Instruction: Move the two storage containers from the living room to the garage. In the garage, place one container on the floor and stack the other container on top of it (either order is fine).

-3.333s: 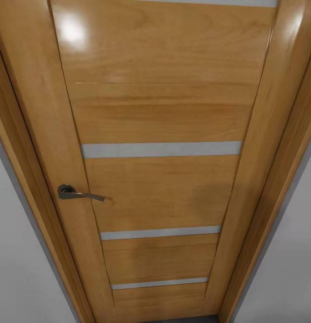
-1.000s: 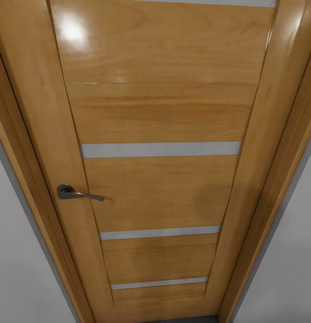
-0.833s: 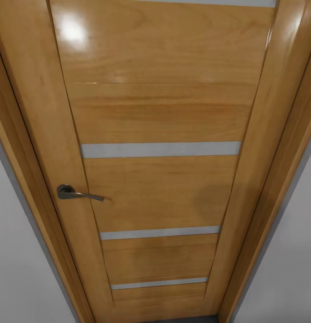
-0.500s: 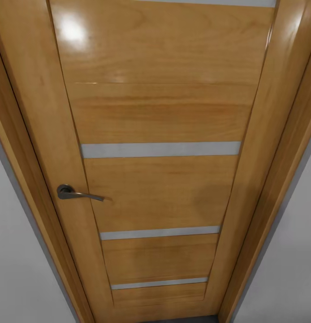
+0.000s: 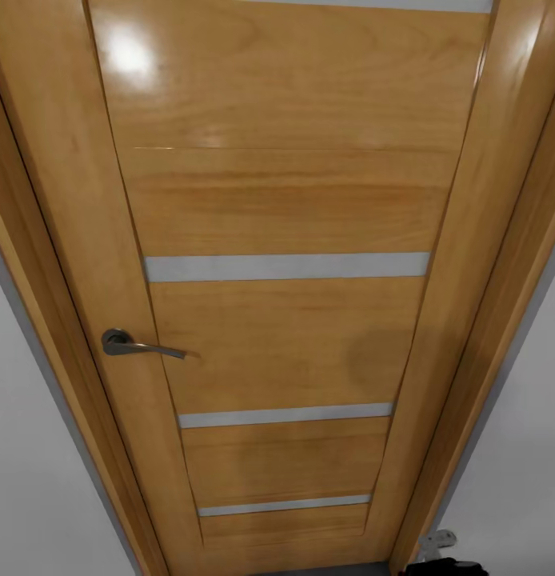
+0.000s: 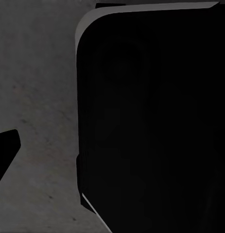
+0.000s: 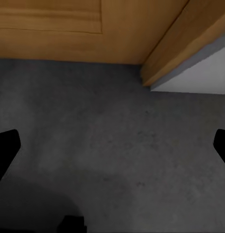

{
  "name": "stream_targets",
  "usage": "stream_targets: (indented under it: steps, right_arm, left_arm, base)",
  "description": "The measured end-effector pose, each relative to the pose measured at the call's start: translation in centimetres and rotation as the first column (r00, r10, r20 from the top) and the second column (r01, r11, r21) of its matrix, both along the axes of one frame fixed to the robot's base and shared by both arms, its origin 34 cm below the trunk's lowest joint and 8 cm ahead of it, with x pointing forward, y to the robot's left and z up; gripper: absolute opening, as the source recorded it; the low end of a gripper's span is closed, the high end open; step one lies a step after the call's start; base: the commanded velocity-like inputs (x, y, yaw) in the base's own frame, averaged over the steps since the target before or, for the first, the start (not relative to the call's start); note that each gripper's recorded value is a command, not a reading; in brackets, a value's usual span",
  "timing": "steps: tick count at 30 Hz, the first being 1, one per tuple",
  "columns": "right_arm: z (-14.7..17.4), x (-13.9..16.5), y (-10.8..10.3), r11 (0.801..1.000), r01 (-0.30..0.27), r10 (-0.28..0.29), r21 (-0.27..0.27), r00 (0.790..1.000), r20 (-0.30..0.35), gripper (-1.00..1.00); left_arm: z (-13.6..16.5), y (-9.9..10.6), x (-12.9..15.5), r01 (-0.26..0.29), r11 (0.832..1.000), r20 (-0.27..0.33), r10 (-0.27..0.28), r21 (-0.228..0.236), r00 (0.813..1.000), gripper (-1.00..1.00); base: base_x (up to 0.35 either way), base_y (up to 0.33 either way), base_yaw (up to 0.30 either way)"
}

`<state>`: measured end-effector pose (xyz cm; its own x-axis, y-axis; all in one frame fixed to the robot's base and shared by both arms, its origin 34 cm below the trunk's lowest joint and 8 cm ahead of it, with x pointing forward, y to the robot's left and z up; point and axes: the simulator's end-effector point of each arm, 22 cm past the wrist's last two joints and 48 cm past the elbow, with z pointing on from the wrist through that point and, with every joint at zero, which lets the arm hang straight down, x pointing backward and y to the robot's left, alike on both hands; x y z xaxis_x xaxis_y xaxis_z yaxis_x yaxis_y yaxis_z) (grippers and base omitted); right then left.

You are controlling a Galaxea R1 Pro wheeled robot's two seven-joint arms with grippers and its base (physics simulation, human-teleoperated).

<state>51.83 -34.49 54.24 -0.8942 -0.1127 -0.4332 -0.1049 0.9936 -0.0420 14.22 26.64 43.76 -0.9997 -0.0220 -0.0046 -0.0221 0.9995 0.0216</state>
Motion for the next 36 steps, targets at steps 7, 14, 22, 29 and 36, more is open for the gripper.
stream_targets:
  steps: [7,14,22,29,36]
  right_arm:
    - [0.9,1.4,2.3,0.999,-0.019,0.019,0.026,1.0,0.002,1.0]
    - [2.3,3.2,4.1,0.998,-0.045,0.043,0.051,0.998,0.041,1.0]
    - [6.0,7.3,8.2,0.991,-0.091,0.083,0.1,0.993,0.08,1.0]
    - [11.2,11.4,12.8,0.974,-0.171,0.142,0.149,0.973,0.184,1.0]
    - [16.3,12.9,17.2,0.952,-0.246,0.201,0.181,0.951,0.234,1.0]
  left_arm:
    - [0.0,0.0,0.0,-0.001,1.0,0.0,0.001,0.0,1.0,1.0]
    - [0.0,0.0,0.0,-0.001,1.0,0.0,0.001,0.0,1.0,1.0]
    - [0.0,0.0,0.0,-0.001,1.0,0.0,0.001,0.0,1.0,1.0]
    - [0.0,0.0,0.0,0.0,1.0,0.0,0.0,0.0,1.0,1.0]
    - [0.0,0.1,0.0,-0.001,1.0,0.0,0.001,0.0,1.0,1.0]
  base:
    - [0.0,0.0,0.0]
    - [0.0,0.0,0.0]
    - [0.0,0.0,0.0]
    - [0.0,0.0,0.0]
    - [0.0,0.0,0.0]
